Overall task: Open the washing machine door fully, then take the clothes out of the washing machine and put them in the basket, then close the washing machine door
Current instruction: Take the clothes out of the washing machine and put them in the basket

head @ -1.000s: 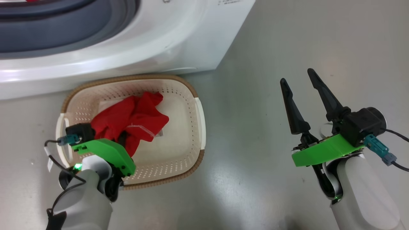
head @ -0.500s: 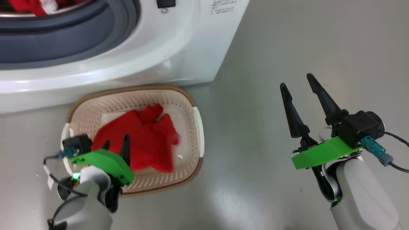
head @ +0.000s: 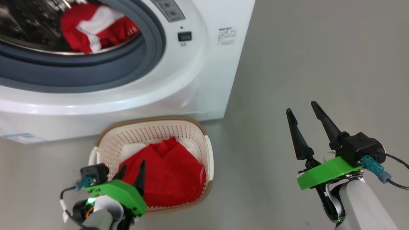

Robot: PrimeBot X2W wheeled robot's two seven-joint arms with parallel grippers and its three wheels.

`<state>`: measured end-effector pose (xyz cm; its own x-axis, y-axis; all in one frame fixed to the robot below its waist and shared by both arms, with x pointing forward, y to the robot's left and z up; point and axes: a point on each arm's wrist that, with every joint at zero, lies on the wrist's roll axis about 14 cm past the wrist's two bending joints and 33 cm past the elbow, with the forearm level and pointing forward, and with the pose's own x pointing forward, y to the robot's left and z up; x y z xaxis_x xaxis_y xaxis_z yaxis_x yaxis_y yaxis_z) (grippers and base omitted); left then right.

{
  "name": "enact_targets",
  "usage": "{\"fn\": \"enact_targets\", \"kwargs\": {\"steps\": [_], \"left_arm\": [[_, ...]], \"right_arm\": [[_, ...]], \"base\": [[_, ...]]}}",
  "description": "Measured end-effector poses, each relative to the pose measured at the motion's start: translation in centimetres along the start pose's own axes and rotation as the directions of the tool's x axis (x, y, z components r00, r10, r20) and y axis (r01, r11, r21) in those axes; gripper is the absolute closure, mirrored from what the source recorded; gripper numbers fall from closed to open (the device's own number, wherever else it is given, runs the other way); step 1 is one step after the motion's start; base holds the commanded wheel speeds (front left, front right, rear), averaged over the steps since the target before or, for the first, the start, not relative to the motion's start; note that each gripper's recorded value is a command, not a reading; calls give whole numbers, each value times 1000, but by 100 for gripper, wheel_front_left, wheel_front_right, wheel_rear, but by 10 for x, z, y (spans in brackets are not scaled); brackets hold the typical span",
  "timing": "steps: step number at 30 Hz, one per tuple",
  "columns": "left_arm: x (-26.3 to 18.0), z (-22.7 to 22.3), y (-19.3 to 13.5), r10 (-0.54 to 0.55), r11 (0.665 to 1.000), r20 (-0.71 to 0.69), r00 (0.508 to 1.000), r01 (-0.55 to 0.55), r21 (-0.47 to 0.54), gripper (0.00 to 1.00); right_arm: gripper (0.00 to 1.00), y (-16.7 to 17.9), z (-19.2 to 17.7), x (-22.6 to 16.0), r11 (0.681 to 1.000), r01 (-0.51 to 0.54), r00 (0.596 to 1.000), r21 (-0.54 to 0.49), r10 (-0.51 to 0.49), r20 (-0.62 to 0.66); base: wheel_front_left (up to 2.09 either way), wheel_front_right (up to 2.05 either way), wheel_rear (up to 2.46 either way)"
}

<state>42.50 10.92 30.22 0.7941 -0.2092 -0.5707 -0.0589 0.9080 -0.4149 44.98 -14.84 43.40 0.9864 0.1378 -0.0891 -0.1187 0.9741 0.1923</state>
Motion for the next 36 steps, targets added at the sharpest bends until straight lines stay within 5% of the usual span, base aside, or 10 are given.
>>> {"fn": "enact_targets", "kwargs": {"steps": [12, 24, 36], "left_arm": [[-57, 65, 9, -11, 999, 271, 963, 1, 37, 0], [-134, 128, 9, -27, 993, 564, 825, -44, 112, 0], [-187, 136, 3, -58, 988, 669, 741, -54, 145, 0]], "right_arm": [[0, 15, 40, -27, 999, -27, 995, -34, 31, 95], [0, 15, 55, -58, 998, -9, 990, -57, 17, 137], [0, 5, 63, -87, 999, 32, 985, -44, -24, 170]], "base": [[0, 0, 0], [0, 0, 0], [0, 0, 0]]}}
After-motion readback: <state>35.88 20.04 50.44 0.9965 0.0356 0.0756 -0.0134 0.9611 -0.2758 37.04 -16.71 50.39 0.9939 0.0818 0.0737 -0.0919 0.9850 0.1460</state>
